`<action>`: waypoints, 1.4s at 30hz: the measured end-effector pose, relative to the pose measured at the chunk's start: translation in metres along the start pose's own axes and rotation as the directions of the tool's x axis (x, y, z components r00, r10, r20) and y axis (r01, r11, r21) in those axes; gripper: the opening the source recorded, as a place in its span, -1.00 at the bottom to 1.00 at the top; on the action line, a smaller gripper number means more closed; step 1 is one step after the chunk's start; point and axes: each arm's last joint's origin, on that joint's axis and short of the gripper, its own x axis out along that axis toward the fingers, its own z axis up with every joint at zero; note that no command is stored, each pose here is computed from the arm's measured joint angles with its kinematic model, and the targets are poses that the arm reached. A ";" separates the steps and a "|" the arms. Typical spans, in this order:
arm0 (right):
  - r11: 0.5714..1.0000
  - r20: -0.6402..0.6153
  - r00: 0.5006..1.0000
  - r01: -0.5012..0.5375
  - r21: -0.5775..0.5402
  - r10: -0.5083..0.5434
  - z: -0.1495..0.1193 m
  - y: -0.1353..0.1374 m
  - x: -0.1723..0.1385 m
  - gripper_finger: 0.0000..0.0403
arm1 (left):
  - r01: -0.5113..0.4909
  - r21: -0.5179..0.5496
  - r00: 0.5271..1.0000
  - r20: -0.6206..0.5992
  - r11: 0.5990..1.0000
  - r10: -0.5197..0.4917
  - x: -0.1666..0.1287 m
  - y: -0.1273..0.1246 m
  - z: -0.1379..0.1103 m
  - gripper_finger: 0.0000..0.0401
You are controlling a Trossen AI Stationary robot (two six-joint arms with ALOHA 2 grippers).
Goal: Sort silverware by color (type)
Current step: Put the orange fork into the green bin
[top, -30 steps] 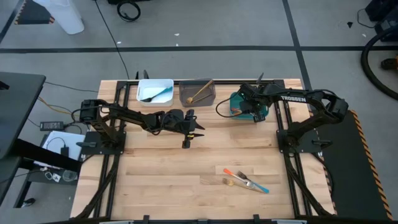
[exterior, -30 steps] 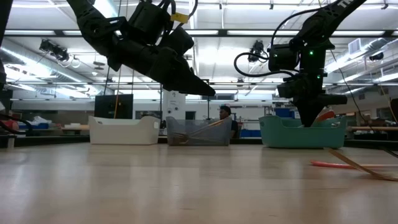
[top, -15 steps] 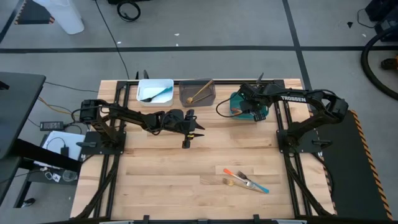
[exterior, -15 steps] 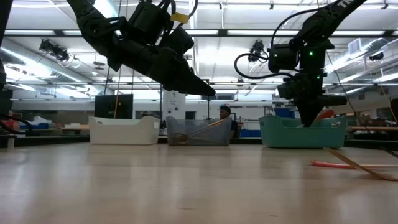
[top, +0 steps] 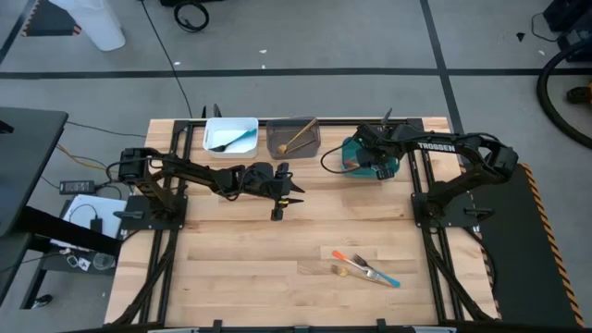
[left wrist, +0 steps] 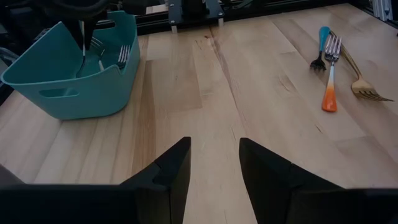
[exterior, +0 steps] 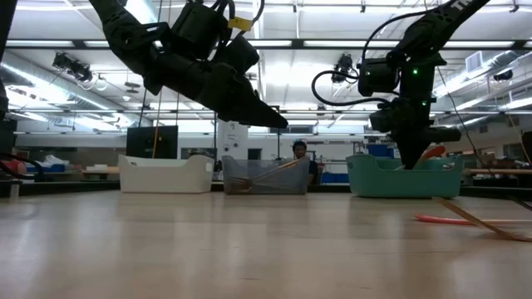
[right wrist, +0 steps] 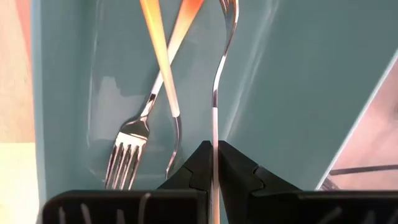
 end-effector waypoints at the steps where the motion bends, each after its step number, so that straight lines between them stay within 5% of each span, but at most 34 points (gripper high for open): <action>1: 1.000 0.000 1.000 0.000 0.011 0.000 0.000 0.000 0.000 -0.83 | 0.000 0.000 1.000 0.000 1.000 0.000 0.000 0.000 0.000 -0.28; 18: 0.999 -0.029 0.999 0.036 0.018 -0.035 0.002 -0.002 -0.005 -0.83 | 0.000 0.000 1.000 0.000 1.000 0.000 0.000 0.000 0.000 -0.28; 26: 1.000 0.052 0.999 -0.006 0.020 0.005 0.007 -0.005 -0.010 -0.83 | 0.000 0.000 1.000 0.000 1.000 0.000 0.000 0.000 0.000 -0.28; 33: 0.989 0.078 0.997 -0.017 -0.145 0.029 0.008 -0.004 -0.010 -0.83 | -0.001 0.001 1.000 0.006 1.000 0.001 0.000 0.000 0.001 -0.28; 42: 0.976 0.124 0.990 -0.032 -0.214 0.060 0.007 -0.004 -0.005 -0.84 | -0.001 0.001 1.000 0.006 1.000 0.001 0.000 0.000 0.001 -0.28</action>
